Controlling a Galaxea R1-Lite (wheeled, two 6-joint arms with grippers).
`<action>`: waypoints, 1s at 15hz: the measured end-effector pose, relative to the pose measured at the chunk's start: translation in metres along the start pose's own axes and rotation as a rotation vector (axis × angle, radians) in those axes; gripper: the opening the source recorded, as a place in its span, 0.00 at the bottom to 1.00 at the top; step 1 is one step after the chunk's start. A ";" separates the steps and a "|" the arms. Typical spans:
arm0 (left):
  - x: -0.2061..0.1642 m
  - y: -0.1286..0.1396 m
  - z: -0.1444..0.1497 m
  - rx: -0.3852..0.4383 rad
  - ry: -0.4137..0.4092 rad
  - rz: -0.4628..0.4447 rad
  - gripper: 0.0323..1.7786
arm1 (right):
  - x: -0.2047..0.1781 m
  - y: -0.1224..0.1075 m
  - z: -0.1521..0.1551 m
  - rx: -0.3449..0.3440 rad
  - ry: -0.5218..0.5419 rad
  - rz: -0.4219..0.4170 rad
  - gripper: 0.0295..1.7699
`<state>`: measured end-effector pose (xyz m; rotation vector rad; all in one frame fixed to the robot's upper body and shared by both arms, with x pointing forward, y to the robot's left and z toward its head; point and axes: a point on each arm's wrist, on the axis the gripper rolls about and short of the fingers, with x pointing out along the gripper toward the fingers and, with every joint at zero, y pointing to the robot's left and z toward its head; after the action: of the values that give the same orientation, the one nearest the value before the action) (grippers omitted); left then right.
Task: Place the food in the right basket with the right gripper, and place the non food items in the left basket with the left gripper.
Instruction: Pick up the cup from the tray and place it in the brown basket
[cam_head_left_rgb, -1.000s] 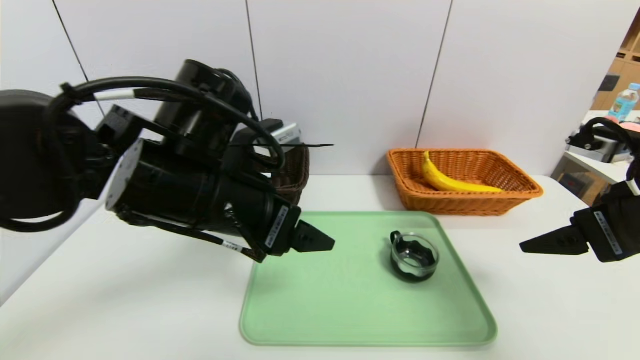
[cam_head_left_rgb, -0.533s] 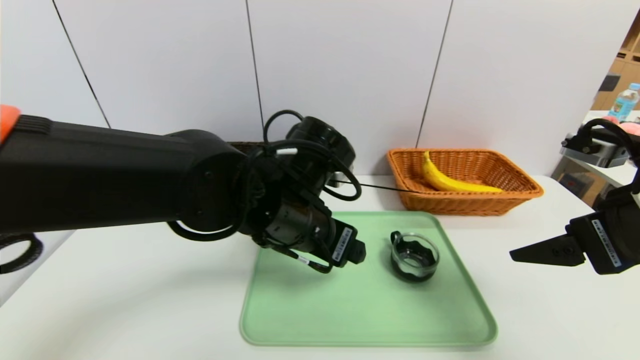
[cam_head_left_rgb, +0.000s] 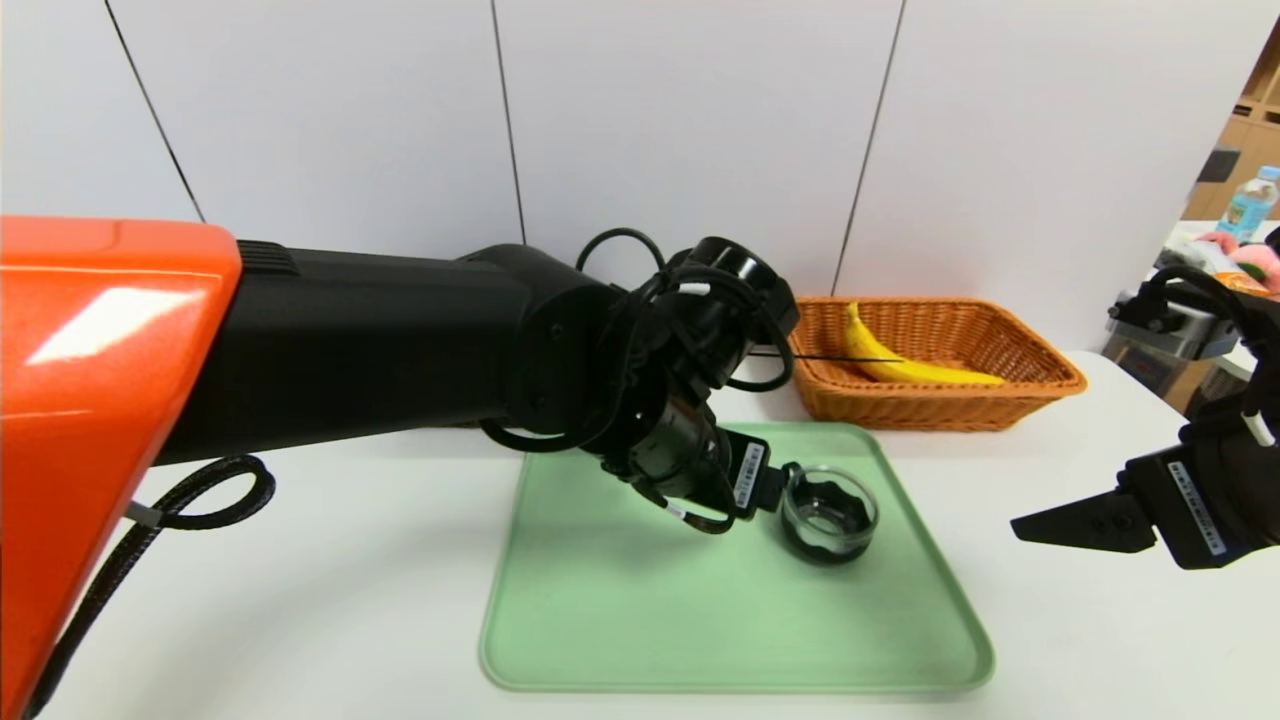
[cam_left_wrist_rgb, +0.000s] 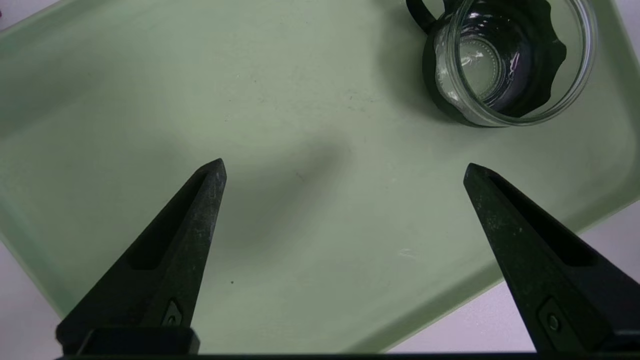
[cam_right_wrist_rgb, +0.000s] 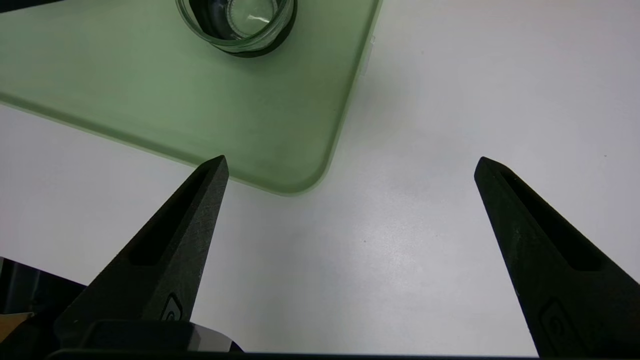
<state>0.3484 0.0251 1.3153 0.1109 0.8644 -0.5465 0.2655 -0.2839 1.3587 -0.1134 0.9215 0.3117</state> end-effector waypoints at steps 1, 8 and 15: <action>0.001 -0.003 0.003 -0.013 0.004 -0.001 0.95 | 0.002 0.000 -0.001 -0.001 0.001 0.000 0.96; 0.012 -0.022 0.008 -0.067 0.019 -0.018 0.95 | 0.007 0.000 -0.007 0.000 0.023 0.001 0.96; 0.025 -0.031 0.014 -0.123 -0.062 -0.056 0.95 | 0.011 0.000 -0.010 -0.003 0.041 0.006 0.96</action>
<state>0.3559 -0.0164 1.3095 -0.0426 0.8409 -0.5452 0.2636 -0.2835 1.3437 -0.1206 0.9619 0.3170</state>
